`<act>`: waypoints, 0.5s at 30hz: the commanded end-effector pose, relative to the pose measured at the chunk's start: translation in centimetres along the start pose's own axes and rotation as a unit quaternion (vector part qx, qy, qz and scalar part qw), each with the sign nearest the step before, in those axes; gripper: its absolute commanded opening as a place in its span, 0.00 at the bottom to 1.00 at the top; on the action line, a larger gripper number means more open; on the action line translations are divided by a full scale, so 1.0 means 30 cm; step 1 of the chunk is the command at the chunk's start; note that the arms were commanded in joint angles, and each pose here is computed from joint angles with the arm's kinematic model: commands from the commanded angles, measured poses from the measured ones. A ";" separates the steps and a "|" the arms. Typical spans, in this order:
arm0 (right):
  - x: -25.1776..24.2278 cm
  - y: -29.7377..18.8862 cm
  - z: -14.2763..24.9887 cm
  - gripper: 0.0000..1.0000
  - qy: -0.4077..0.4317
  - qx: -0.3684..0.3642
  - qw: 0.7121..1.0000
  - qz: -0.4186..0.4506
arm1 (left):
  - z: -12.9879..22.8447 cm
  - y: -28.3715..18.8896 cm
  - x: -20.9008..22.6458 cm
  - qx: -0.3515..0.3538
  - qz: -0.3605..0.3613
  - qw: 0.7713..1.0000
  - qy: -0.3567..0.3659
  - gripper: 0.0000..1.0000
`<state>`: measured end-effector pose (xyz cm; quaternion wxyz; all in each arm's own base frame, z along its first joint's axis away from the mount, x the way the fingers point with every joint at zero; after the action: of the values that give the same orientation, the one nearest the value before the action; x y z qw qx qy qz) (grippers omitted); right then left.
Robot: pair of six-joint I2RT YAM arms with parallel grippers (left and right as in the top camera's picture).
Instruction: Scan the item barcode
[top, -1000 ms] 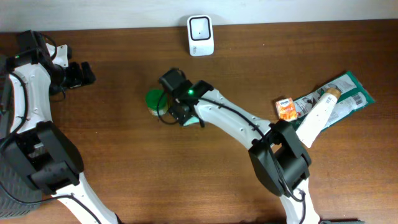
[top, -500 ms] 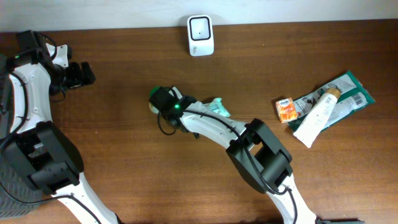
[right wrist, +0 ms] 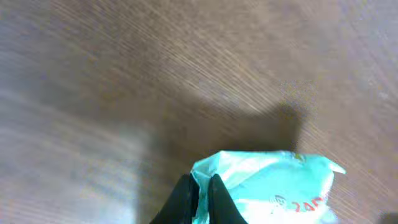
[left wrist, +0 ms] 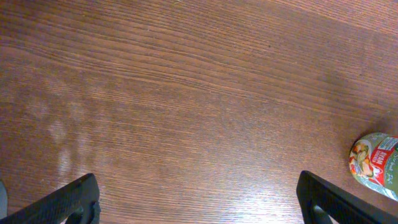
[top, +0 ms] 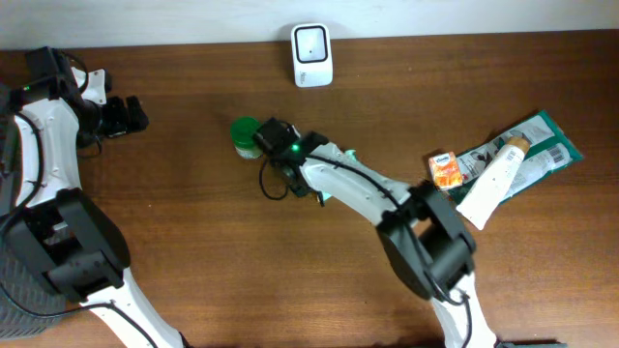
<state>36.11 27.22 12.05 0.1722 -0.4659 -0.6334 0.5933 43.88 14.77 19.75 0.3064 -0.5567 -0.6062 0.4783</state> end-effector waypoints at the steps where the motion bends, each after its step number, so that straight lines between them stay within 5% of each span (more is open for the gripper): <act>1: -0.094 -0.229 -0.031 0.04 0.035 -0.064 0.997 -0.023 | -0.005 -0.004 0.025 -0.003 -0.007 1.000 -0.005 0.99; 9: -0.279 -0.369 0.020 0.04 0.132 -0.075 0.969 -0.196 | -0.005 -0.004 0.025 -0.003 -0.007 1.000 -0.005 0.99; 12: -0.264 -0.310 0.034 0.44 0.073 -0.049 0.980 -0.176 | -0.005 -0.004 0.025 -0.003 -0.007 1.000 -0.005 0.99; 15: -0.131 -0.186 0.026 0.56 -0.026 -0.009 0.989 -0.148 | -0.005 -0.004 0.025 -0.003 -0.007 1.000 -0.005 0.99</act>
<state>35.75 22.07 21.87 0.2920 -0.3962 -0.7129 0.4996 43.87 14.77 19.75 0.3066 -0.5565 -0.6062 0.4784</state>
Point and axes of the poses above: each gripper's point midway between its finger pads, its own y axis out along the fingers, its own x axis along the line the jaws close on, z = x × y, the point moved 9 cm from there along -y, back along the fingers, and after that the axes turned 1 degree about -y, right-handed, at the moved point
